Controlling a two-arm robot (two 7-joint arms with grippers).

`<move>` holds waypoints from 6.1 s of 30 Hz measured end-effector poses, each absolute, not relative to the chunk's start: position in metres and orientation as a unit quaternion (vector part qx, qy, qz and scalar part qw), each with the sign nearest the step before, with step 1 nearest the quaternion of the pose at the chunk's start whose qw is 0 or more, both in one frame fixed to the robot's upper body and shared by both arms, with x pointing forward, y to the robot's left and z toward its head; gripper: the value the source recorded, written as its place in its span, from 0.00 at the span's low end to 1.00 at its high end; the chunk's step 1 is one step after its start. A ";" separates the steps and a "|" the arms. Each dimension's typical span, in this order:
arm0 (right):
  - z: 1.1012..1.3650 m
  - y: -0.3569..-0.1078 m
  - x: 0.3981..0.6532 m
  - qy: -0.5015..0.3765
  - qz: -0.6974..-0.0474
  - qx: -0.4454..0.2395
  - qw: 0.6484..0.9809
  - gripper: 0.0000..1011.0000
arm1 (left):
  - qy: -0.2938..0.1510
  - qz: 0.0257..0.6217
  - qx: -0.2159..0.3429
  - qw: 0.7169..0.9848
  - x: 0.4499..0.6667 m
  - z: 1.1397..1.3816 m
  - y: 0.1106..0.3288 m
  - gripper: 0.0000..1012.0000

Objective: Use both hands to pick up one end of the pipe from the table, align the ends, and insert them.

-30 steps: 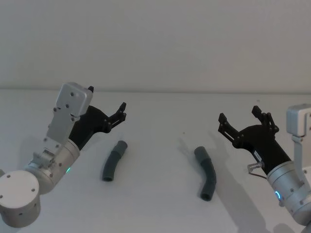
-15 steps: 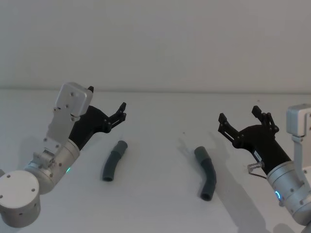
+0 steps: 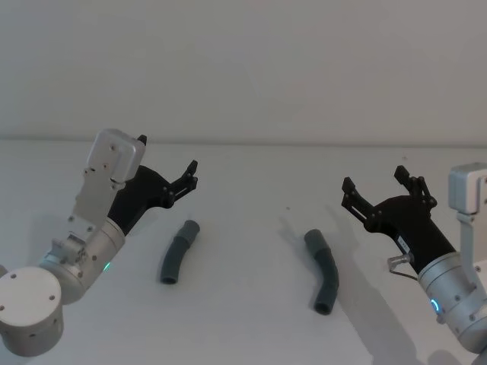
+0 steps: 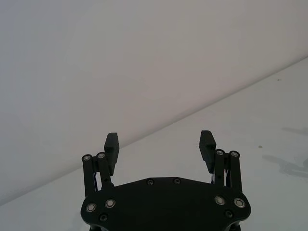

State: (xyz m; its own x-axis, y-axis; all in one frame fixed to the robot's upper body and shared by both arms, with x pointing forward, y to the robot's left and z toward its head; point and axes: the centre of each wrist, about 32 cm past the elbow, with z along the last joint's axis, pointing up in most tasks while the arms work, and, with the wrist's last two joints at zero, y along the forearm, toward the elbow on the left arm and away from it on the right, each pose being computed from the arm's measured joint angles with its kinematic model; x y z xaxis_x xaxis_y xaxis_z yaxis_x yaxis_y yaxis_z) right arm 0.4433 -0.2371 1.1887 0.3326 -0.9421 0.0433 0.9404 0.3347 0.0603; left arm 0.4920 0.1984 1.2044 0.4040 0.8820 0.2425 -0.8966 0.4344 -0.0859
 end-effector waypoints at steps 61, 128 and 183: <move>1.189 -0.237 0.443 -0.035 -0.577 0.012 0.816 0.99 | 0.006 0.490 0.133 0.862 0.466 1.223 0.202 0.99; 1.189 -0.237 0.443 -0.035 -0.577 0.012 0.816 0.99 | 0.049 0.507 0.159 0.846 0.455 1.227 0.193 0.99; 1.189 -0.237 0.443 -0.035 -0.577 0.012 0.816 0.99 | 0.093 0.498 0.202 0.838 0.483 1.227 0.188 0.99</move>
